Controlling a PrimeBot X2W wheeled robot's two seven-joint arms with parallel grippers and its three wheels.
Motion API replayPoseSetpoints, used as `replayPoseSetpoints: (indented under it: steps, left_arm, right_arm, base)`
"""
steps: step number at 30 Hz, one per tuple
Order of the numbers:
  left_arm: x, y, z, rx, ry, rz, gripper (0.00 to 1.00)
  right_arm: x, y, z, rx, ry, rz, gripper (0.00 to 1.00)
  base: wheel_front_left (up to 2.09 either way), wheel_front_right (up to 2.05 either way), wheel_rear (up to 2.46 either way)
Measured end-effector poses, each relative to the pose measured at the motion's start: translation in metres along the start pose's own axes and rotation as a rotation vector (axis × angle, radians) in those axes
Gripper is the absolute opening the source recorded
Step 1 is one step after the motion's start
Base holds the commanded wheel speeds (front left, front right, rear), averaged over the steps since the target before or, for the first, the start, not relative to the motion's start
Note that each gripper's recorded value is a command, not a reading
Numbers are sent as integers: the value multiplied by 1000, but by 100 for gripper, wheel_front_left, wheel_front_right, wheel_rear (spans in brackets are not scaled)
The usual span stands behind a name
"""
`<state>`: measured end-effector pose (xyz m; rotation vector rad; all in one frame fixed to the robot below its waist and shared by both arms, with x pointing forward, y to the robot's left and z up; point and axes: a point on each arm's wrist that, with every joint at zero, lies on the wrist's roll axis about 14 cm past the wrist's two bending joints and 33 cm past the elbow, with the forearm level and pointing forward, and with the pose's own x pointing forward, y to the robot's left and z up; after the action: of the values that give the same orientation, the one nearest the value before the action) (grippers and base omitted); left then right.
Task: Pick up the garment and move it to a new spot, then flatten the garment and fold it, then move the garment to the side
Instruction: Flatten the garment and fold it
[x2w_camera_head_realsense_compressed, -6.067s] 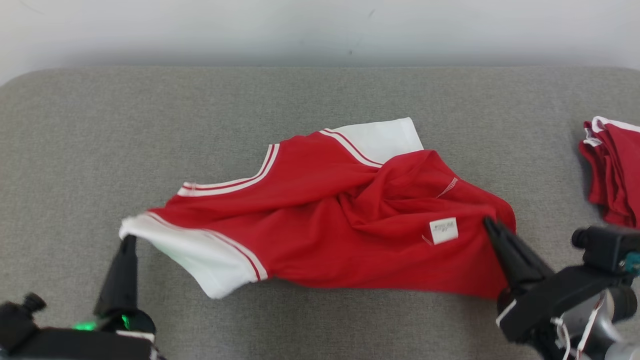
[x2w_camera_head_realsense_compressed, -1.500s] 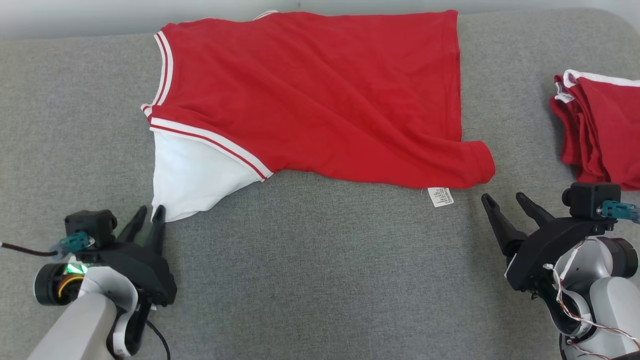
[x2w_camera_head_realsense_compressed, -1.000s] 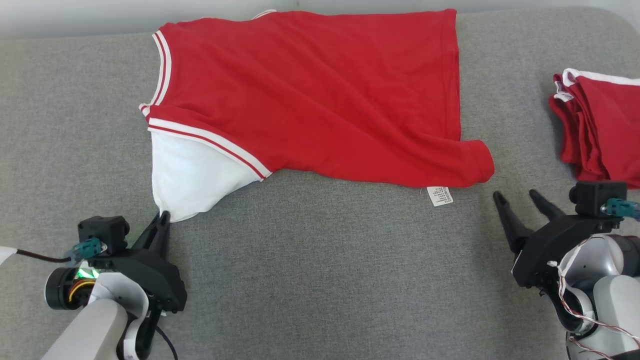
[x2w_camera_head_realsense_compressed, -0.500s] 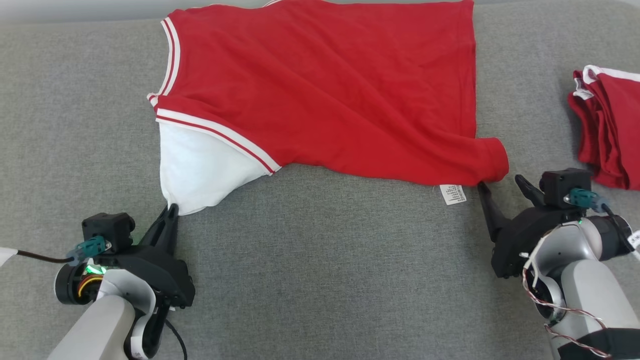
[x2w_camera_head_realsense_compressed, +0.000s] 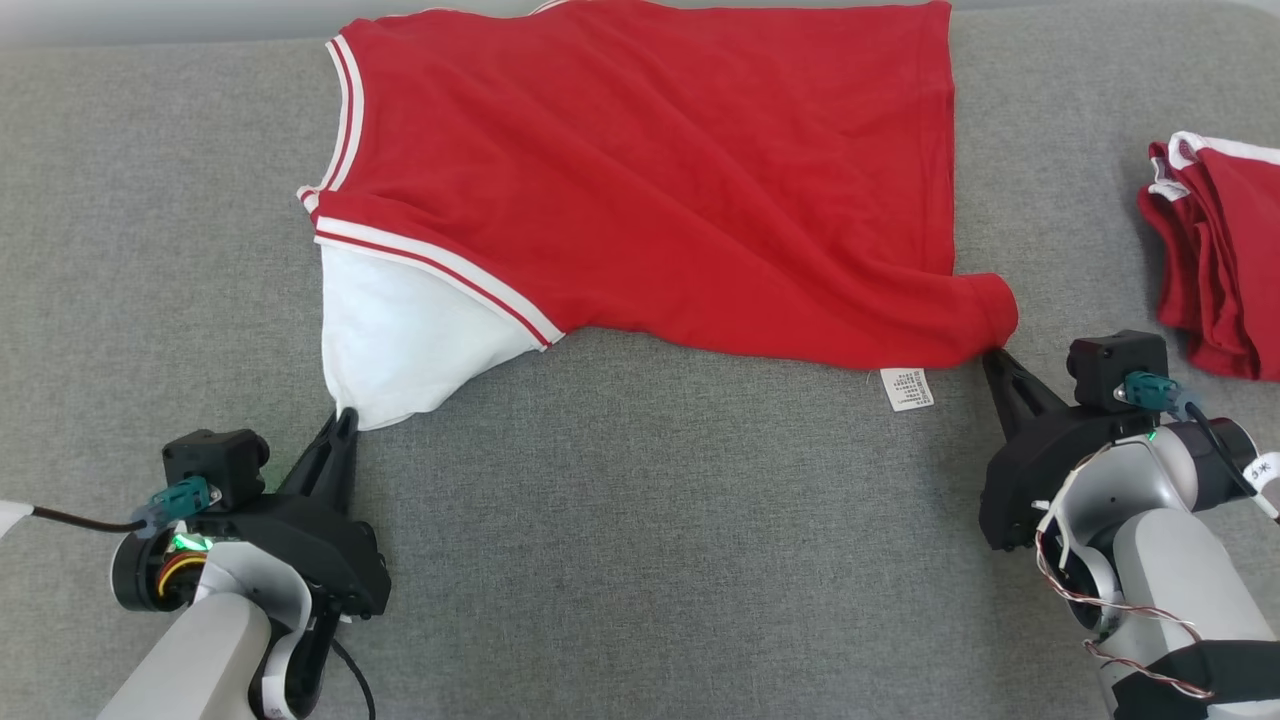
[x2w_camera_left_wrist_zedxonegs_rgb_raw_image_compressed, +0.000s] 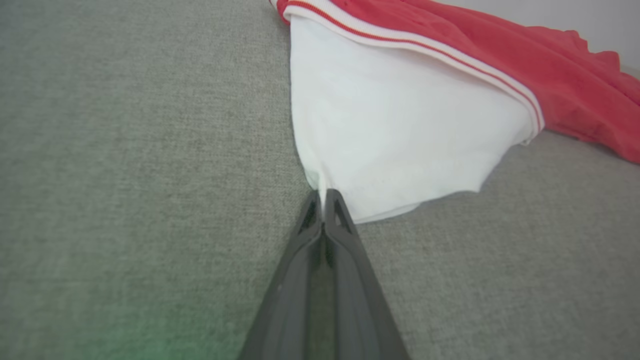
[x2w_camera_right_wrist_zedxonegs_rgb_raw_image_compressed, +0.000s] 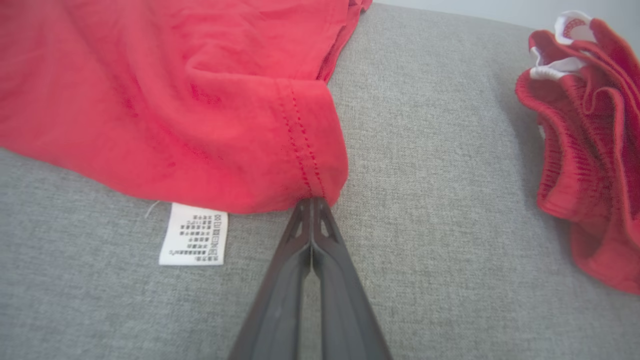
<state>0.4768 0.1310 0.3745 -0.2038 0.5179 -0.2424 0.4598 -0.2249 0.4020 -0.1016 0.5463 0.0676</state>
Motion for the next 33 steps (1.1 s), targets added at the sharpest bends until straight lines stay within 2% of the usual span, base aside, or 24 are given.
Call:
replayPoseSetpoints:
  steps: [2, 4, 5, 6, 20, 22, 23, 24, 25, 27, 28, 30, 33]
  left_arm:
    - [0, 0, 0, 0, 0, 1, 0]
    - [0, 0, 0, -1, -1, 1, 0]
    - [0, 0, 0, -2, -1, 1, 0]
    - [0, 0, 0, -3, -1, 1, 0]
    - [2, 4, -3, -17, -5, -2, 0]
    - [1, 4, -3, -22, -7, 0, 0]
    - [1, 5, -3, -24, -7, 0, 0]
    - [1, 5, -3, -25, -7, 1, 0]
    - [1, 5, -3, -26, -7, 1, 0]
    - [0, 6, -3, -27, -8, 1, 0]
    - [-1, 6, -2, -27, -9, 0, 0]
    - [-1, 6, -2, -27, -11, 1, 0]
    - [-3, 7, 0, -36, -22, 5, 0]
  right_arm:
    - [0, -3, -1, -1, 0, -5, 0]
    - [-1, -7, -4, -9, 13, -15, 43]
    - [-1, -9, -5, -21, 22, -21, 98]
    - [-1, -11, -7, -30, 33, -24, 100]
    - [9, -5, 0, -168, 13, 29, 100]
    - [11, -3, -1, -172, 13, 34, 93]
    - [11, -2, -2, -171, 16, 36, 79]
    - [11, -1, -3, -170, 19, 40, 71]
    - [12, 0, -3, -170, 21, 43, 50]
    - [13, 2, -4, -170, 24, 49, 46]
    - [13, 4, -5, -168, 25, 54, 36]
    - [13, 5, -5, -165, 27, 58, 27]
    - [12, 6, -5, -153, 32, 62, 20]
  base:
    - [0, 0, 0]
    - [0, 0, 0]
    - [0, 0, 0]
    - [0, 0, 0]
    - [0, 0, 0]
    - [0, 0, 0]
    - [0, 0, 0]
    - [0, 0, 0]
    - [0, 0, 0]
    - [0, 0, 0]
    - [0, 0, 0]
    - [0, 0, 0]
    - [0, 0, 0]
